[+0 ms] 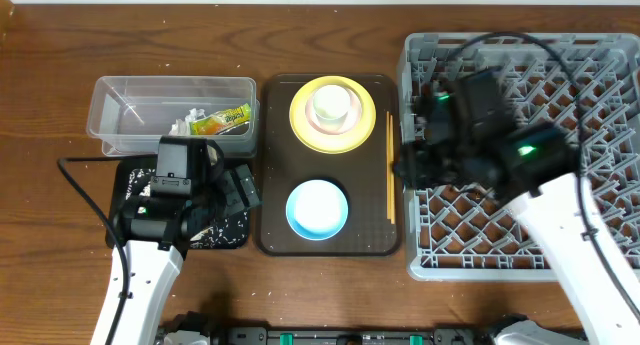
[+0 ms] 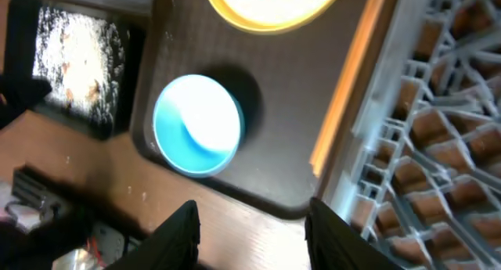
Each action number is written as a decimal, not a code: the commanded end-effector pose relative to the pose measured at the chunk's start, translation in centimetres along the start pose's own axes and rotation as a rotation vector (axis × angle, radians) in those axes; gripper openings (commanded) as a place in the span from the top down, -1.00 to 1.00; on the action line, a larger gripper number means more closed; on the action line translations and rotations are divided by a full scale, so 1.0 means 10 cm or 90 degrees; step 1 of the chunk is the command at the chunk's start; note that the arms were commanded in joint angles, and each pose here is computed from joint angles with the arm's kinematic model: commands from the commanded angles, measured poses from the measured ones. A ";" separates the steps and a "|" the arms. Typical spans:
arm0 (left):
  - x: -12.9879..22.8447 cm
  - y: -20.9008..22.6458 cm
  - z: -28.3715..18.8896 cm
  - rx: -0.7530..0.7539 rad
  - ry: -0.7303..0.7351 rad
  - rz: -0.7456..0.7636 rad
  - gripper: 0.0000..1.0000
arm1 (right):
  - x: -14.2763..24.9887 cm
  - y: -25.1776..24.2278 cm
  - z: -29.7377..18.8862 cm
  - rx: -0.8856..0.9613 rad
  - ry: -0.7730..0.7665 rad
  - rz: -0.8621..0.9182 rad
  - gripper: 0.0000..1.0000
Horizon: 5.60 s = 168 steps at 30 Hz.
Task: Sort waste into correct bins and load items into the dishwasher rack
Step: 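Move the right gripper left over the chopsticks on the brown tray, then lower the right gripper and pinch one wooden chopstick, then carry the chopstick right and lower it into the dish rack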
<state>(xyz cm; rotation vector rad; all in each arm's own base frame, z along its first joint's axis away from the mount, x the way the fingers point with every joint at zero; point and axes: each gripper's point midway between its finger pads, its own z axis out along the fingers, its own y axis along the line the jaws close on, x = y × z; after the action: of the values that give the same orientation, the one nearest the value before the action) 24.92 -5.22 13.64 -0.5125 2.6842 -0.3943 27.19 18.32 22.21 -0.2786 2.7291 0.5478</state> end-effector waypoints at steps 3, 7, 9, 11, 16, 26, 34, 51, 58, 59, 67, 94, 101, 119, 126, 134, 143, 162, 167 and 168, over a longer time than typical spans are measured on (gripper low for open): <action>-0.04 -0.03 -0.04 0.008 -0.005 0.002 -0.92 | -0.01 -0.01 0.23 0.111 -0.065 -0.001 0.12; -0.04 -0.03 -0.04 0.008 -0.005 0.002 -0.92 | 0.08 0.17 0.46 0.092 -0.073 -0.031 0.13; -0.04 -0.03 -0.04 0.008 -0.005 0.002 -0.92 | 0.17 0.23 0.57 0.084 -0.068 -0.032 0.13; -0.04 -0.03 -0.04 0.008 -0.005 0.002 -0.92 | 0.28 0.26 0.70 0.079 -0.059 -0.047 0.13; -0.04 -0.03 -0.04 0.008 -0.005 0.002 -0.92 | 0.41 0.14 0.94 0.102 -0.069 -0.036 0.21; -0.04 -0.03 -0.04 0.008 -0.005 0.002 -0.92 | 0.39 -0.06 1.11 0.141 -0.117 -0.013 0.24; -0.04 -0.03 -0.04 0.008 -0.005 0.002 -0.92 | 0.54 0.30 1.17 0.040 -0.072 -0.025 0.26; -0.04 -0.03 -0.04 0.008 -0.005 0.002 -0.92 | 0.35 -0.20 1.44 0.260 -0.177 0.028 0.25; -0.04 -0.03 -0.04 0.008 -0.005 0.002 -0.92 | 0.46 -0.53 1.76 0.314 -0.122 0.066 0.18; -0.04 -0.03 -0.04 0.008 -0.005 0.002 -0.92 | 0.46 -0.55 1.77 0.310 -0.118 0.074 0.18; -0.04 -0.03 -0.04 0.008 -0.005 0.002 -0.92 | 0.39 -0.79 1.77 0.280 -0.093 0.184 0.19; -0.04 -0.03 -0.04 0.008 -0.005 0.002 -0.92 | 0.64 -0.87 2.07 0.257 -0.005 0.247 0.15; -0.04 -0.03 -0.04 0.008 -0.005 0.002 -0.92 | 0.62 -0.85 2.08 0.252 -0.007 0.239 0.37; -0.04 -0.03 -0.04 0.008 -0.005 0.002 -0.92 | 0.12 -0.67 1.88 0.263 -0.053 0.129 0.29; -0.04 -0.03 -0.04 0.008 -0.005 0.002 -0.92 | 0.10 -0.70 1.91 0.273 -0.067 0.142 0.36; -0.04 -0.03 -0.04 0.008 -0.005 0.002 -0.92 | 0.30 -0.86 2.19 0.306 -0.021 0.160 0.36; -0.04 -0.03 -0.04 0.008 -0.005 0.002 -0.92 | 0.30 -0.85 2.20 0.303 -0.021 0.158 0.98; -0.04 -0.03 -0.04 0.008 -0.005 0.002 -0.92 | -0.53 -0.34 0.53 0.214 -0.241 -0.009 0.98; -0.04 -0.03 -0.04 0.008 -0.005 0.002 -0.93 | -0.52 -0.65 0.17 0.280 -0.259 -0.016 0.98; -0.04 -0.03 -0.04 0.008 -0.005 0.002 -0.93 | -0.50 -0.73 0.15 0.292 -0.250 -0.016 0.98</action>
<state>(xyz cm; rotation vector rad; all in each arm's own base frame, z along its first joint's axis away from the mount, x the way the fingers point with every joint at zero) 24.91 -5.22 13.63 -0.5127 2.6845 -0.3937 33.58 15.10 20.02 -0.0527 2.3881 0.0731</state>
